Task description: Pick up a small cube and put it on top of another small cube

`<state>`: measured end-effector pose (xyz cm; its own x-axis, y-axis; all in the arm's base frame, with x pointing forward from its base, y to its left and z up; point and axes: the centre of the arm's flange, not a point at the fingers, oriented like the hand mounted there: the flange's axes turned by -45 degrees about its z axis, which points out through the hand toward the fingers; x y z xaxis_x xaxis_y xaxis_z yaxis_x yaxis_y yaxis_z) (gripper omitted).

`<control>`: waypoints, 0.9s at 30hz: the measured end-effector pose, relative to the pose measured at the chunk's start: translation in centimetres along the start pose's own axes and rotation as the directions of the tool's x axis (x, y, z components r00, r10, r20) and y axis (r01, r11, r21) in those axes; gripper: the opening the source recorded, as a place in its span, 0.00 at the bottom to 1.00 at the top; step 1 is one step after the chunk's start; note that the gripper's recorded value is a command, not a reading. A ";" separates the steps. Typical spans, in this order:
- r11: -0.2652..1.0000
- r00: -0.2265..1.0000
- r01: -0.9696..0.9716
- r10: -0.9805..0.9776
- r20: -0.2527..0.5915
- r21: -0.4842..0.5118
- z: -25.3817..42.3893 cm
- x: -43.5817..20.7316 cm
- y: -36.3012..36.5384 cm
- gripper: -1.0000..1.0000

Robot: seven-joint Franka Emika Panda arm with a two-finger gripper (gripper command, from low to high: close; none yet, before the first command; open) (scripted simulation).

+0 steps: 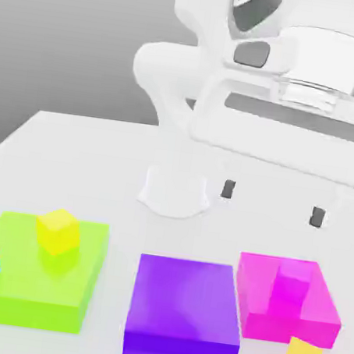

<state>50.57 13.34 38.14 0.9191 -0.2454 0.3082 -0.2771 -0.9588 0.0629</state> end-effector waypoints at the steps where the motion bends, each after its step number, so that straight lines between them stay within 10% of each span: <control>1: 1.000 1.000 -0.006 0.006 0.023 0.000 1.5 -0.7 -0.8 0.50; 16: 0.990 0.941 -0.142 0.128 0.312 0.023 19.3 -13.3 -9.0 0.50; 17: 0.990 0.941 -0.142 0.128 0.313 0.022 20.6 -13.9 -9.1 0.00; 27: 0.989 0.941 -0.144 0.129 0.313 0.024 17.7 -12.9 -8.9 0.00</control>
<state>46.18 22.53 16.85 0.9168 -0.3994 0.0009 -0.3994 -0.9168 -0.0051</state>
